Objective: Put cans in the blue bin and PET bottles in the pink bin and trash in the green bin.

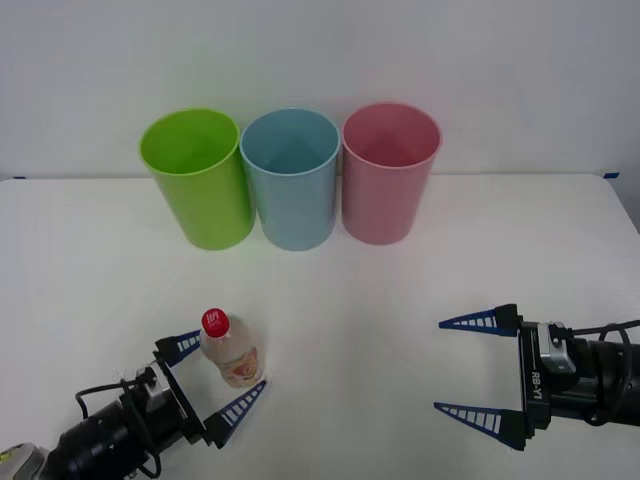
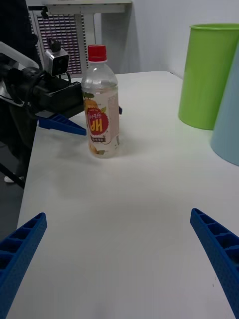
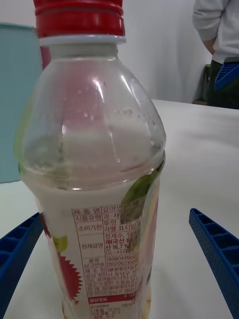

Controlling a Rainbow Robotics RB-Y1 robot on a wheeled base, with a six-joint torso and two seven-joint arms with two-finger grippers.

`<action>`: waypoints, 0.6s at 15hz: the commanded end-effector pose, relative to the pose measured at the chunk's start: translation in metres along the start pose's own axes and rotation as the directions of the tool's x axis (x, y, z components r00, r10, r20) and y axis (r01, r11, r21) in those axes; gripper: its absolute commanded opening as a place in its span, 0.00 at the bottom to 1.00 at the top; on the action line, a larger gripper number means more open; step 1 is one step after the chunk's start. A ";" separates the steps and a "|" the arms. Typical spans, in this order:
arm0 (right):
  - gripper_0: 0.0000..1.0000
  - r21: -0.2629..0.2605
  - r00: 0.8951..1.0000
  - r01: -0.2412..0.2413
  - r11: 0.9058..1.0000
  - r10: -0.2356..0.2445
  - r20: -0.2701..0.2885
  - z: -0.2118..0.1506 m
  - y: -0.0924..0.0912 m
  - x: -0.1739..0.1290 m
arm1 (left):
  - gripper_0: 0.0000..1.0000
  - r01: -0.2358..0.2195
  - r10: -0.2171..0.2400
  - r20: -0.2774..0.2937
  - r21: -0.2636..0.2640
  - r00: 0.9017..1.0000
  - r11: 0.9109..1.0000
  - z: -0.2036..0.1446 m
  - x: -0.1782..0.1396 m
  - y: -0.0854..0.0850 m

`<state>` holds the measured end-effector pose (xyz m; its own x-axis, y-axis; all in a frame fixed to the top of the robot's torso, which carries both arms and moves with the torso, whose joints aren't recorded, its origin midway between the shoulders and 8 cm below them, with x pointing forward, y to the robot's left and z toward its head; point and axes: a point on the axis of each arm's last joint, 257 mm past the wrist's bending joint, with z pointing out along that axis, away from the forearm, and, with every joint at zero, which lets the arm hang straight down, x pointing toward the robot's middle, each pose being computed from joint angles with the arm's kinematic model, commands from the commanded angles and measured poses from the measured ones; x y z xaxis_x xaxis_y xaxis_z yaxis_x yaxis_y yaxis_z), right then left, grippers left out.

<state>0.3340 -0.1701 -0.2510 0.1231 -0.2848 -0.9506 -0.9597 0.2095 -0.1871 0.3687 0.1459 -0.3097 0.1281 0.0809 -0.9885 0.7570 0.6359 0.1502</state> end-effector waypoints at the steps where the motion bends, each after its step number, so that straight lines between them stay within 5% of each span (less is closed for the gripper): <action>1: 1.00 0.000 1.000 0.000 1.000 0.000 0.000 0.000 0.000 0.000 | 1.00 -0.002 0.002 -0.004 0.003 1.000 1.000 0.010 0.000 0.001; 9: 1.00 0.000 1.000 0.000 1.000 0.000 0.000 0.000 0.000 0.000 | 1.00 0.005 -0.004 0.013 -0.007 1.000 1.000 0.033 -0.007 0.002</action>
<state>0.3340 -0.1701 -0.2510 0.1232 -0.2848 -0.9506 -0.9597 0.2095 -0.1872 0.3895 0.1216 -0.3025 0.1322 0.0675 -0.9889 0.7532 0.6417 0.1445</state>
